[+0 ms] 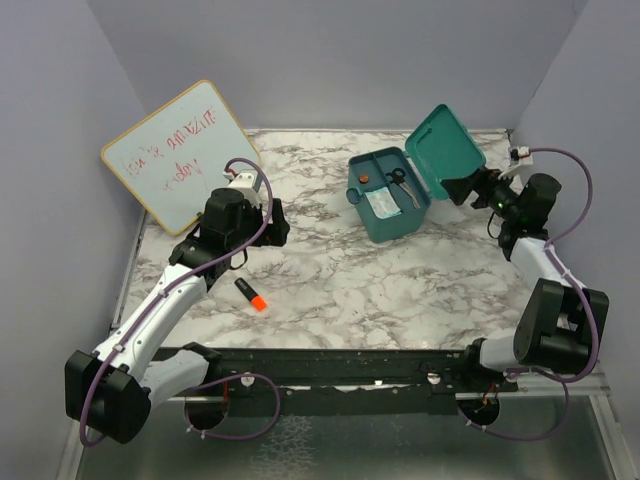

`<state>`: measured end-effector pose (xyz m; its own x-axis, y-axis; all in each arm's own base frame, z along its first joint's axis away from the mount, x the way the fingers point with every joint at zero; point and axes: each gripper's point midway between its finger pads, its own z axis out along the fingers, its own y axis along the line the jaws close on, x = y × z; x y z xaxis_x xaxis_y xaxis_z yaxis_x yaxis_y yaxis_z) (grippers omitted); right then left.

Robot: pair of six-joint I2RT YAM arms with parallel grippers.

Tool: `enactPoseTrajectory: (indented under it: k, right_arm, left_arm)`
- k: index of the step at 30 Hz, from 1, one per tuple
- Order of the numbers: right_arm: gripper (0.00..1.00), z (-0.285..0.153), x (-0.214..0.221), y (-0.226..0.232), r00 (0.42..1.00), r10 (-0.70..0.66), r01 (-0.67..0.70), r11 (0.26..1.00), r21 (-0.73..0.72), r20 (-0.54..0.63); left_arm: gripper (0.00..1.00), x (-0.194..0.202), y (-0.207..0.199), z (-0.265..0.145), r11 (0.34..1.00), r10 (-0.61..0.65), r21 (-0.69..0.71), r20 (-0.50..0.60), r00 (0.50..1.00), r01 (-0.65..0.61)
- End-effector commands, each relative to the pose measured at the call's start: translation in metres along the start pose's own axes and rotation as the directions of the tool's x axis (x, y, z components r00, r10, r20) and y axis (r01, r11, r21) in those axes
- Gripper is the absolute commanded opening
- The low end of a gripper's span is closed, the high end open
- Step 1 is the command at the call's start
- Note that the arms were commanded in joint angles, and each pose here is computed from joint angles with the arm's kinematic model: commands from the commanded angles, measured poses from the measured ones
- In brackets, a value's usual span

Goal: Organize the medicine kit
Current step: Close the medicine box at the center of the board.

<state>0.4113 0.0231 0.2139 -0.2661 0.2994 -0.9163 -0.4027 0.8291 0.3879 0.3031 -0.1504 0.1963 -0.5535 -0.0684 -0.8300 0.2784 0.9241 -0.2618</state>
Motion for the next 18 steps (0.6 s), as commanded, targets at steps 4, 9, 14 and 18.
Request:
enactPoseTrajectory:
  k: [4,9,14,18]
  right_arm:
    - [0.97,-0.002,-0.034,0.021,0.995,-0.092,0.095,0.994,-0.059,0.047]
    - [0.96,-0.001,-0.033,0.024,0.995,-0.101,0.102,0.992,-0.075,0.028]
    - [0.96,0.000,-0.029,0.033,0.995,-0.102,0.104,0.989,-0.105,0.017]
    - [0.96,0.003,-0.027,0.039,0.995,-0.100,0.100,0.987,-0.129,0.007]
  left_arm:
    - [0.99,-0.001,-0.002,-0.003,1.000,0.012,0.006,0.014,1.000,-0.012]
    - [0.99,-0.002,-0.002,-0.003,1.000,0.012,0.006,0.014,1.000,-0.012]
    - [0.99,-0.001,-0.002,-0.003,1.000,0.012,0.009,0.013,1.000,-0.012]
    - [0.99,-0.002,-0.002,-0.003,1.000,0.012,0.010,0.014,1.000,-0.012]
